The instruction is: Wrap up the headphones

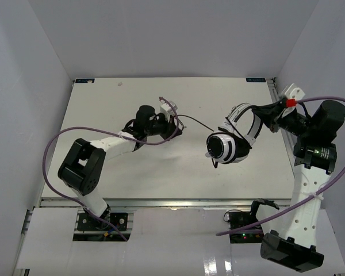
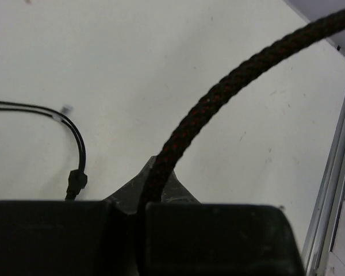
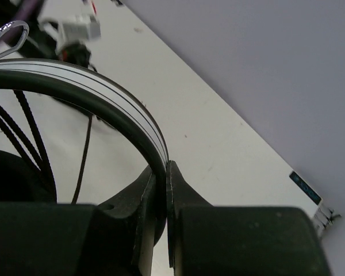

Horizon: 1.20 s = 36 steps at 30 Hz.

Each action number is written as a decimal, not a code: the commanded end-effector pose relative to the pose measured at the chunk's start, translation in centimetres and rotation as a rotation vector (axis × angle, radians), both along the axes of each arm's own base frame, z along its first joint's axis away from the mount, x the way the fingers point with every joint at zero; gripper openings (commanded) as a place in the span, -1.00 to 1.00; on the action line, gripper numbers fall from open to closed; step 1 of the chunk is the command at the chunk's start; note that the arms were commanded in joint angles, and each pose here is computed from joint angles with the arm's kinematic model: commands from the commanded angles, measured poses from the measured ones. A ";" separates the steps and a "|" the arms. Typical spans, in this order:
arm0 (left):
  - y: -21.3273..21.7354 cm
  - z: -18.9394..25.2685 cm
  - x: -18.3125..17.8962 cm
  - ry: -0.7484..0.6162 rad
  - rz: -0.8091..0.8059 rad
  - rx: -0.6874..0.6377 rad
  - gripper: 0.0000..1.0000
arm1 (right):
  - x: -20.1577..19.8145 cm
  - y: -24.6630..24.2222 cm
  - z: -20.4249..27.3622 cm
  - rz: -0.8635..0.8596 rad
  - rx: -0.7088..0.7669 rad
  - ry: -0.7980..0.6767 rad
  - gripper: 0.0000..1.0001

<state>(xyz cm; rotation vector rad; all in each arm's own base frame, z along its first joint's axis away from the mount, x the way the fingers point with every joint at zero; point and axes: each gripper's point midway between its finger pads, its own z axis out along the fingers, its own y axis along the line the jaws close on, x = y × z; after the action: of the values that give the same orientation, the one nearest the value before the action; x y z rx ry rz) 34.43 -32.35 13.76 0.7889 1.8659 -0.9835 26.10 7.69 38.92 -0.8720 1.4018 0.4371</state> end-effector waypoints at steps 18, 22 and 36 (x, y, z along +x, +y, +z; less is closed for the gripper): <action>-6.2 19.1 -10.3 0.240 -0.423 -0.284 -0.99 | 10.0 -2.3 -9.9 -0.667 -0.224 -0.072 -0.85; -8.4 18.9 -12.6 0.297 -0.455 -0.327 -0.97 | 12.8 -3.2 -9.9 -0.911 0.013 0.097 -0.85; -11.5 14.2 -13.2 0.278 -0.309 -0.330 -0.27 | 15.9 2.4 -3.7 -0.733 0.476 0.406 -0.85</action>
<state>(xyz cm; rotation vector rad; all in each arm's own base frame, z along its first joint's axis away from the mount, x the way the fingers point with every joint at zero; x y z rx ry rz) 22.18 -42.73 26.34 0.7669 1.8796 -1.6390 40.92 9.16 29.38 -0.0848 1.8823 0.1012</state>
